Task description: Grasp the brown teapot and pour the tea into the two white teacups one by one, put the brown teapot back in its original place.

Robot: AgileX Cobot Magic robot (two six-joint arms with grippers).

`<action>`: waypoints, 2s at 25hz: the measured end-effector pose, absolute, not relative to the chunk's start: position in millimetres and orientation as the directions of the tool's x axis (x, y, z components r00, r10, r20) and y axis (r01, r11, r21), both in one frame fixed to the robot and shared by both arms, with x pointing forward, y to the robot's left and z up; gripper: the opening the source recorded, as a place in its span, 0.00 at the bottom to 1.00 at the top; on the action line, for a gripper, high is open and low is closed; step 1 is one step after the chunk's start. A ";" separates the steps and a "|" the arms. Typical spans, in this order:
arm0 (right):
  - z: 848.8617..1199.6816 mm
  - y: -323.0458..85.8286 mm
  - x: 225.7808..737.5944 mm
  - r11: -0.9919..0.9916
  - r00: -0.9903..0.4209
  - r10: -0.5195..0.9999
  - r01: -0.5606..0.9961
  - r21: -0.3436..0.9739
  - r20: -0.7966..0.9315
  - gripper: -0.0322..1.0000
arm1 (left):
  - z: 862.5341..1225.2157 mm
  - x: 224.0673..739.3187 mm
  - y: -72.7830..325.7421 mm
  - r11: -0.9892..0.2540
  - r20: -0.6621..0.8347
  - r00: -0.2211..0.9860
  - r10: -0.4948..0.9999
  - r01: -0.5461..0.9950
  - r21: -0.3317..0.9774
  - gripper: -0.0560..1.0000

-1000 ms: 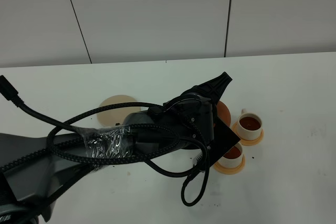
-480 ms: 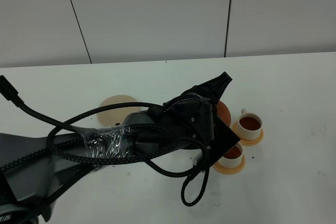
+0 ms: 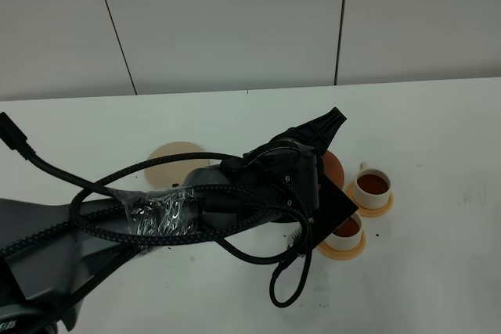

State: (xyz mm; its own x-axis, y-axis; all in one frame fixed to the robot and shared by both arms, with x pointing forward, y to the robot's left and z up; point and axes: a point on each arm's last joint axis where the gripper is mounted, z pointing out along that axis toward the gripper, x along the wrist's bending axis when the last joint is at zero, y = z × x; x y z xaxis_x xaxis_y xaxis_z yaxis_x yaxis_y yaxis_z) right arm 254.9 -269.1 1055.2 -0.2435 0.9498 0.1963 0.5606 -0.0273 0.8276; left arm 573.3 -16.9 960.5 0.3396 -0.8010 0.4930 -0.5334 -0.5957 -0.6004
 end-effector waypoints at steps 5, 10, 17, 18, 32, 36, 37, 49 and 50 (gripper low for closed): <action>1055.2 -269.1 254.9 -0.027 -0.243 0.950 0.561 0.828 0.196 0.34 | 960.5 573.3 -16.9 -0.596 0.493 0.340 -0.801 -0.533 -0.600 0.21; 1055.2 -269.1 254.9 -0.027 -0.243 0.950 0.561 0.828 0.196 0.34 | 960.5 573.3 -16.9 -0.596 0.493 0.339 -0.801 -0.534 -0.600 0.21; 1055.2 -269.1 254.9 -0.027 -0.243 0.950 0.561 0.828 0.196 0.34 | 960.6 573.3 -16.9 -0.581 0.482 0.329 -0.812 -0.540 -0.610 0.21; 1055.2 -269.1 254.9 -0.027 -0.243 0.950 0.561 0.828 0.196 0.34 | 960.6 573.3 -16.9 -0.580 0.482 0.328 -0.813 -0.540 -0.610 0.21; 1055.2 -269.1 254.9 -0.027 -0.243 0.950 0.561 0.828 0.196 0.34 | 960.5 573.2 -17.2 -0.635 0.524 0.364 -0.770 -0.518 -0.573 0.21; 1055.2 -269.1 254.9 -0.027 -0.243 0.950 0.561 0.828 0.196 0.34 | 960.5 573.2 -17.2 -0.675 0.553 0.391 -0.735 -0.498 -0.545 0.21; 1055.2 -269.1 254.9 -0.027 -0.243 0.950 0.561 0.828 0.196 0.34 | 960.5 573.2 -17.2 -0.682 0.559 0.396 -0.729 -0.494 -0.540 0.21; 1055.2 -269.1 254.9 -0.027 -0.243 0.950 0.561 0.828 0.196 0.34 | 958.3 570.4 -15.9 -0.753 0.585 0.477 -0.656 -0.467 -0.463 0.21; 1055.2 -269.1 254.9 -0.027 -0.243 0.950 0.561 0.828 0.196 0.34 | 959.1 569.6 -15.0 -0.763 0.585 0.492 -0.645 -0.460 -0.454 0.21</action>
State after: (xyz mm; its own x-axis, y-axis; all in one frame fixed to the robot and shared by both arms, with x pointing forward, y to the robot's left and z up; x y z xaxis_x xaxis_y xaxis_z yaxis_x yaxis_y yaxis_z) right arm 254.9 -269.1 1055.2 -0.2435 0.9498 0.1963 0.5606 -0.0273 0.8276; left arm 569.6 -15.0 959.1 0.4920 -0.6449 0.5849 -0.4599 -0.7629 -0.4543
